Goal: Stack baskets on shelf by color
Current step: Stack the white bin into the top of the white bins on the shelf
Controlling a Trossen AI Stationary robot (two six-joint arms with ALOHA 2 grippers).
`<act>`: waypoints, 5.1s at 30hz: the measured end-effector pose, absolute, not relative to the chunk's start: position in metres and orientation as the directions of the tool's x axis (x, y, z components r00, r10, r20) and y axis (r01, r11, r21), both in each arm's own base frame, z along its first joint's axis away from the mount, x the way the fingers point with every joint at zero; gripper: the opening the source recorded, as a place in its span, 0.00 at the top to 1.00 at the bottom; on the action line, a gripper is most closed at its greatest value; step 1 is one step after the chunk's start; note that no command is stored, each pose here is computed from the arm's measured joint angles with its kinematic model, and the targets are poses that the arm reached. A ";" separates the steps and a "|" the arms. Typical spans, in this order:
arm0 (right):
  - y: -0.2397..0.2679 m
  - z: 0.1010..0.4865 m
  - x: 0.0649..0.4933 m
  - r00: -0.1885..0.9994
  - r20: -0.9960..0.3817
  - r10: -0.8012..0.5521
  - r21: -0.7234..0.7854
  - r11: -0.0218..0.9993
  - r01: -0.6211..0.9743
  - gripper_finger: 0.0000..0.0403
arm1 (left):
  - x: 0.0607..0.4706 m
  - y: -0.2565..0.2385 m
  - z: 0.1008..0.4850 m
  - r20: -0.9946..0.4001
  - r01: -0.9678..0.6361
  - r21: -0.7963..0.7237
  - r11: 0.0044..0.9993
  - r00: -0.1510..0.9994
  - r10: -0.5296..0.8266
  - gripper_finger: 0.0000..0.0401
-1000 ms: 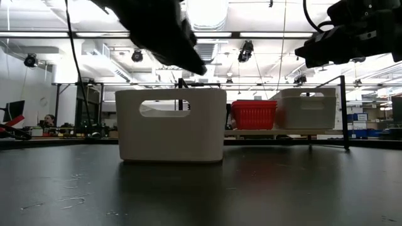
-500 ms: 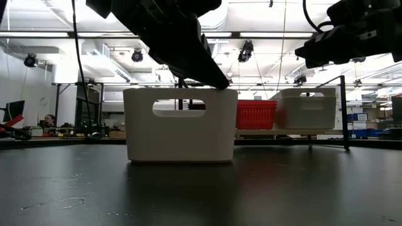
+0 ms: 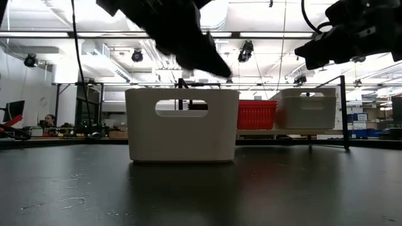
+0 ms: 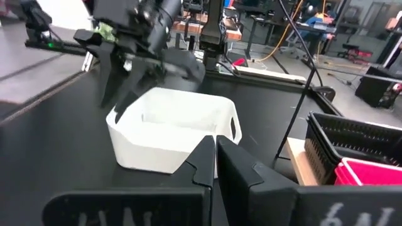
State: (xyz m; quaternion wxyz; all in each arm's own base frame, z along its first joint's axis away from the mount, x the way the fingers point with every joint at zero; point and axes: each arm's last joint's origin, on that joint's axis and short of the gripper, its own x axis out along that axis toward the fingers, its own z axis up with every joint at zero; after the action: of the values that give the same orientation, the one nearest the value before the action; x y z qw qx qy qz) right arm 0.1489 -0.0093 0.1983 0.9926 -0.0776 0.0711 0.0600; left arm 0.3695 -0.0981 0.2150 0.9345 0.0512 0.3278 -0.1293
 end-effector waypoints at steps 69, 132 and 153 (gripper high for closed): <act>0.104 0.230 0.393 0.688 -0.723 0.063 0.002 0.996 -0.089 0.53 | 0.219 -0.054 0.278 0.034 0.061 0.450 0.891 0.996 -0.086 0.73; 0.086 0.367 0.273 0.801 -0.599 0.016 -0.330 0.906 -0.265 0.98 | 0.218 -0.053 0.279 0.044 0.057 0.449 0.892 0.995 -0.086 0.73; -0.002 0.389 0.181 0.816 -0.494 -0.299 -0.423 0.903 0.075 0.98 | 0.218 -0.053 0.279 0.043 0.058 0.449 0.892 0.995 -0.086 0.73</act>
State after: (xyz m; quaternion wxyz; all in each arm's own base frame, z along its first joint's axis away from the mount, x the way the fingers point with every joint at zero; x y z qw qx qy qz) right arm 0.1815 -0.0020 0.3894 0.9327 -0.1959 0.2858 -0.1005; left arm 0.2177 -0.0534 0.2790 0.9720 0.2298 -0.0311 -0.0370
